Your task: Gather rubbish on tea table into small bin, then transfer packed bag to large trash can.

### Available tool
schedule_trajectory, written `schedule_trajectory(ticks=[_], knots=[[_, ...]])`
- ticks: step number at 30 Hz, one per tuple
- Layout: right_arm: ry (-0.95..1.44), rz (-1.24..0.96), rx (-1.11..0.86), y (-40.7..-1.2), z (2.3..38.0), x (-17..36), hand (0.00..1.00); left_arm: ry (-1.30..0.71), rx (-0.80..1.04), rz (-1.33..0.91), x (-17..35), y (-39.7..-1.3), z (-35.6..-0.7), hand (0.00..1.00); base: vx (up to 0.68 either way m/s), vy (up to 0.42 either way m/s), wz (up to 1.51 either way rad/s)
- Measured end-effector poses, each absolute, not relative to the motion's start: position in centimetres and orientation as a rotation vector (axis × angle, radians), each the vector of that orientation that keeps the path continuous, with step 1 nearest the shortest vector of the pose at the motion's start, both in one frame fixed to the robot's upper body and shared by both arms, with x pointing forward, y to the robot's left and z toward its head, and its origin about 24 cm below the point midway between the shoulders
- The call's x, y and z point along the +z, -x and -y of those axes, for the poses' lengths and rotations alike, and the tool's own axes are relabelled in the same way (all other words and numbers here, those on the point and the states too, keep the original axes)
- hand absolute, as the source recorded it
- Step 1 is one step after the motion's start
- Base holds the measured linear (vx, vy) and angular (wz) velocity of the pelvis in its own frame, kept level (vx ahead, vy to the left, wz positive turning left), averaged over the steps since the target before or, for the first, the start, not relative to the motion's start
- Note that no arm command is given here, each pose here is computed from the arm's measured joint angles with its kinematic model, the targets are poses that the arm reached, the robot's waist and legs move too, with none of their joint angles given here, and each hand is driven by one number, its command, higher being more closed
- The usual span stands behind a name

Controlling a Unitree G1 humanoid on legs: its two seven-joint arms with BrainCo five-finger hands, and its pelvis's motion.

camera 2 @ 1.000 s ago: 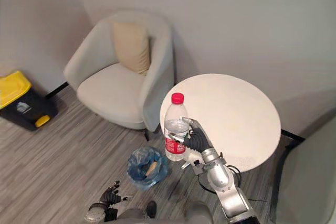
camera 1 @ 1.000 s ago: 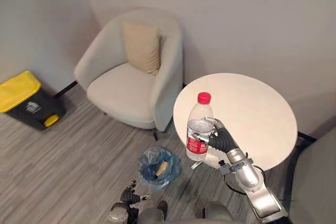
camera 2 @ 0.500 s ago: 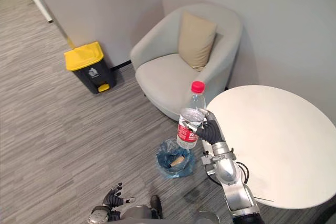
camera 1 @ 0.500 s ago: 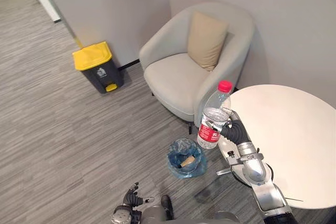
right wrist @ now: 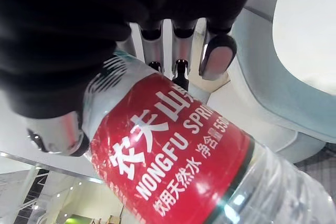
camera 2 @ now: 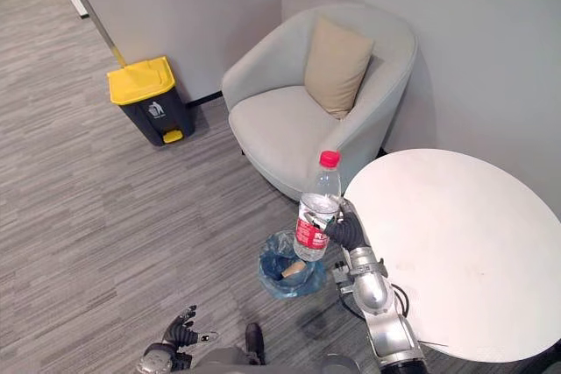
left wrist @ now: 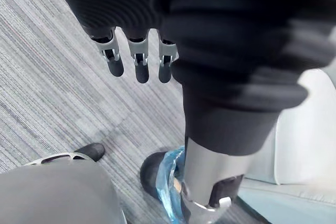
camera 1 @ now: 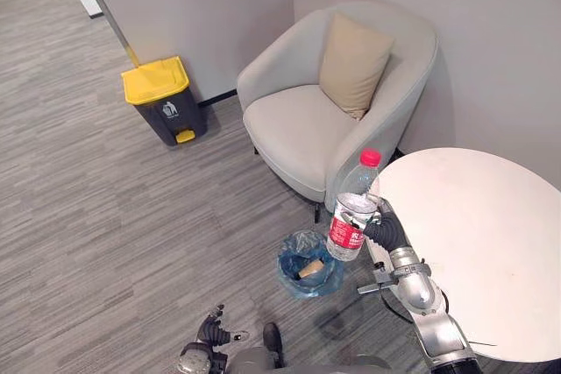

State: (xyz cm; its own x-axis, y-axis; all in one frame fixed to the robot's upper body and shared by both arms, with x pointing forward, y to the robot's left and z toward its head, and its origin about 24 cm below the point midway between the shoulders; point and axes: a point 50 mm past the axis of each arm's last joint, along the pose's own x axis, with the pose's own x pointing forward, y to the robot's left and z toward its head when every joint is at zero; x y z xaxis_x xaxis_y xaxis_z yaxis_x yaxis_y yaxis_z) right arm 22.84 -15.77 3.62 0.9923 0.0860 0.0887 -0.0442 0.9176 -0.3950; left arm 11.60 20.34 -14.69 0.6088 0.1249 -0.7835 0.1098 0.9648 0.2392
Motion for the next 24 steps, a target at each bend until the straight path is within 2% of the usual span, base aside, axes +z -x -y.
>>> schedule_trajectory(ticks=[12, 16, 24], knots=[[0.439, 0.037, 0.089, -22.3, 15.6, 2.1, 1.0, -0.309, 0.033, -0.981, -15.0, -10.4, -21.9, 0.0, 0.18, 0.01, 0.32], [0.467, 0.018, 0.082, -21.9, 16.4, 1.8, 1.0, -0.259, 0.016, -0.979, -15.3, -10.5, -20.1, 0.0, 0.15, -0.077, 0.26], [0.456, 0.06, 0.076, -21.4, 16.1, 2.8, 1.0, -0.26, 0.016, -0.952, -15.0, -11.2, -20.1, 0.0, 0.11, -0.054, -0.07]])
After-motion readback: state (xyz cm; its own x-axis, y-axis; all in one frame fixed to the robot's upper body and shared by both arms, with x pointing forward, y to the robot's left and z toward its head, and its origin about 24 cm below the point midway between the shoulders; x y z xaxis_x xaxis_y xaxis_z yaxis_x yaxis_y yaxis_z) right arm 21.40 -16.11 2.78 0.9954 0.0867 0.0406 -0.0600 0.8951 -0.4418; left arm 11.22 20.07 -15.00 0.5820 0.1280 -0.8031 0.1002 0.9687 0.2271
